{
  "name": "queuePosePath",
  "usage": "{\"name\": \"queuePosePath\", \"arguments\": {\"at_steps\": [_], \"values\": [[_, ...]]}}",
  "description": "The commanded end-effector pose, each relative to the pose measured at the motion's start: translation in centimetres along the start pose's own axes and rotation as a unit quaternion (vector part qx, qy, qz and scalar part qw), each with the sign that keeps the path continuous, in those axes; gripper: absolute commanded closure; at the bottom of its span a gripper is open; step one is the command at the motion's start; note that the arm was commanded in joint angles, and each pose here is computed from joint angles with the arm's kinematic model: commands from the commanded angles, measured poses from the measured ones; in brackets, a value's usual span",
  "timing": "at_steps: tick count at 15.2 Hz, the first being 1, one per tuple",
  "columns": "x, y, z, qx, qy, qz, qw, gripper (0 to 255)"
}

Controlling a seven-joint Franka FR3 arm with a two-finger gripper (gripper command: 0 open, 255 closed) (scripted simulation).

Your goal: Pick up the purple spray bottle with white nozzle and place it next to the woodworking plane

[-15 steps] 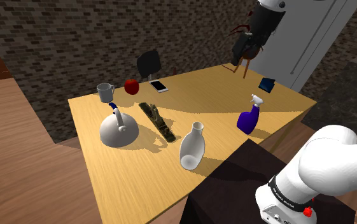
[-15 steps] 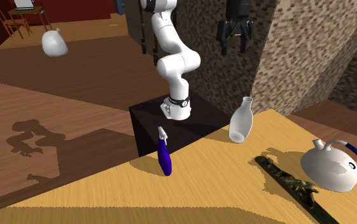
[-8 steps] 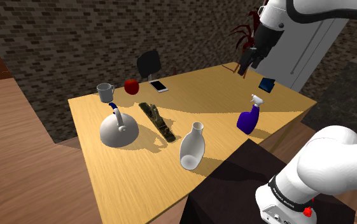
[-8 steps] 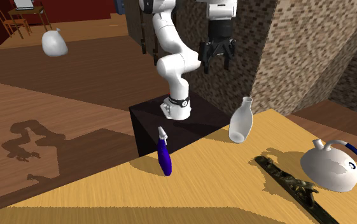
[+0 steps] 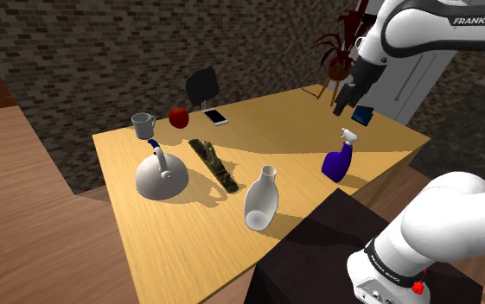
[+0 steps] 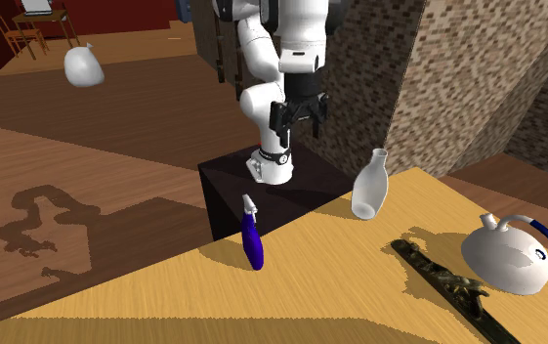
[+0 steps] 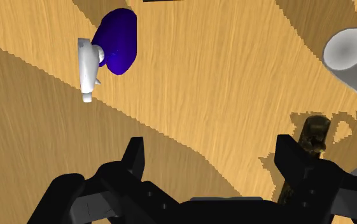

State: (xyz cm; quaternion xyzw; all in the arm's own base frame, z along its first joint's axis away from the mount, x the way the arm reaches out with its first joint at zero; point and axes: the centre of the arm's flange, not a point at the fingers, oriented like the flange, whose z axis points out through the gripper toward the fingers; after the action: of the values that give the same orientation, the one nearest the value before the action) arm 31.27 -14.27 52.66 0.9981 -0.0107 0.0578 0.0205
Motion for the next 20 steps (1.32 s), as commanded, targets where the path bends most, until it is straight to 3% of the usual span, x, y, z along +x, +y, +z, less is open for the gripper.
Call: {"name": "queuePosePath", "arguments": {"at_steps": [1,13,20], "values": [[-0.5,1.9,2.0,0.003,-0.006,0.0,1.0,0],[-2.5,13.7,12.2,0.022,-0.042,0.002,0.9989,0],[-2.8,13.5,15.9,0.022,-0.042,0.002,0.9989,0]]}}
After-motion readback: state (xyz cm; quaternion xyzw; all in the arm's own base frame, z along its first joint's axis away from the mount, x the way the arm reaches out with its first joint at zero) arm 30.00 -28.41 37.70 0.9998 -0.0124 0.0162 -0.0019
